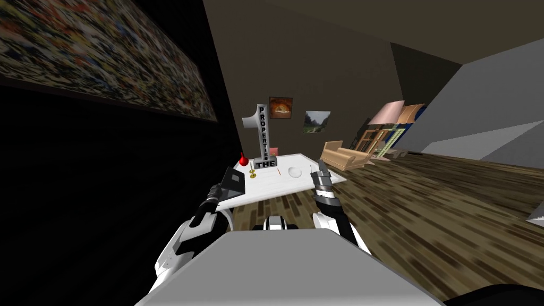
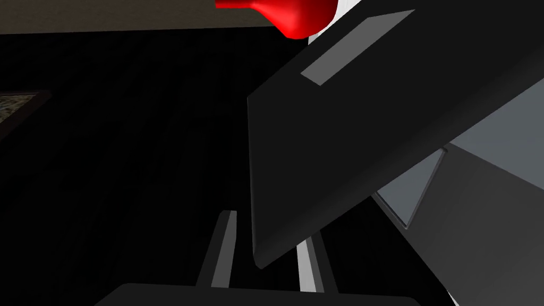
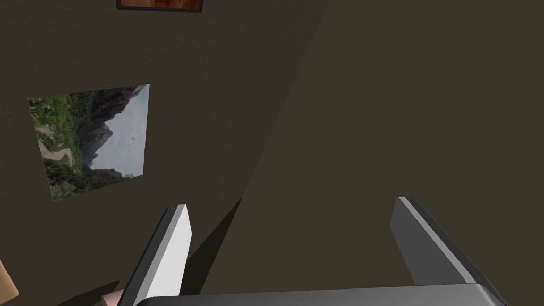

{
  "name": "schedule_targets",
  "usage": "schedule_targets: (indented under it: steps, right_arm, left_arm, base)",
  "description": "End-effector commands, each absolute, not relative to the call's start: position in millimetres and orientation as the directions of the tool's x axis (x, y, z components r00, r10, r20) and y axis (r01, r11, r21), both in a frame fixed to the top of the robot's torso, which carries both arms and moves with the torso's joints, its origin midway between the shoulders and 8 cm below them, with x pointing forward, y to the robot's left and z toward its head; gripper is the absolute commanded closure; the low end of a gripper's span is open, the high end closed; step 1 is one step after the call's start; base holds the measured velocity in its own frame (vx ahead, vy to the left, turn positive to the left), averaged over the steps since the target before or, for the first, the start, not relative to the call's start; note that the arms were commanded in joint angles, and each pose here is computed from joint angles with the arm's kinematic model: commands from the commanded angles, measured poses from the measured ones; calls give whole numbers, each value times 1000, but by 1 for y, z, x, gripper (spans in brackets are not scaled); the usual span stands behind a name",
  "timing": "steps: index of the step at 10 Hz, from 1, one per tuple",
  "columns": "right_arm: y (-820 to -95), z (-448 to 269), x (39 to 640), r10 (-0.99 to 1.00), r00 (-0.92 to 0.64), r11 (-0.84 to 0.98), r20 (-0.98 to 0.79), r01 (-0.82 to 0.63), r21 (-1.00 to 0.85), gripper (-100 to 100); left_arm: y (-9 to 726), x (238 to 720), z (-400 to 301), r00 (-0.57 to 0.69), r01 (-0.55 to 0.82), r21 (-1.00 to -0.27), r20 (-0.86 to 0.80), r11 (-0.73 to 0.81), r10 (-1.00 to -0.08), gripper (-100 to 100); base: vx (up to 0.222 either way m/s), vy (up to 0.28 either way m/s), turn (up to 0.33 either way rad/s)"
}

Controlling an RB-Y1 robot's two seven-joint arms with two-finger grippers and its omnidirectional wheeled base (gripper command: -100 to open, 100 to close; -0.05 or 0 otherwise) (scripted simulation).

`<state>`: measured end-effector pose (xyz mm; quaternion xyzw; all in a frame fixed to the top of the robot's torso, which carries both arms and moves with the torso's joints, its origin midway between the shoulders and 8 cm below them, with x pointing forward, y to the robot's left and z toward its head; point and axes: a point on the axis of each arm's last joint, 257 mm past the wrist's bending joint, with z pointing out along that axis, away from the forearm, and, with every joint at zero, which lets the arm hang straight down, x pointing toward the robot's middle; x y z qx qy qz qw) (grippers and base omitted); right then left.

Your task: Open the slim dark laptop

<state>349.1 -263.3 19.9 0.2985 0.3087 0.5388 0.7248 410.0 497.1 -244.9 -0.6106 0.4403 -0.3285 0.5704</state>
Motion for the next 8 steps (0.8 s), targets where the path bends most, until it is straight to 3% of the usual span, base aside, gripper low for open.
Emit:
schedule_targets:
  steps: [1,6,7,8]
  right_arm:
    - [-263,20,349,965,229,241,-126,-597,765,0]
    - [-263,20,349,965,229,241,-126,-597,765,0]
    - [-263,20,349,965,229,241,-126,-597,765,0]
    - [-263,20,349,965,229,241,-126,-597,765,0]
  left_arm:
    - [515,407,-251,408,-166,-986,-81,14,-909,100]
    - [551,396,-270,449,-179,-982,-29,-58,-893,100]
    - [552,392,-250,453,-170,-985,-43,-39,-891,-100]
    - [554,390,-244,456,-169,-985,-44,-38,-889,-100]
  base:
    - [-36,-30,-161]
    - [-32,-25,-91]
    - [-18,-18,-57]
    - [5,-3,-19]
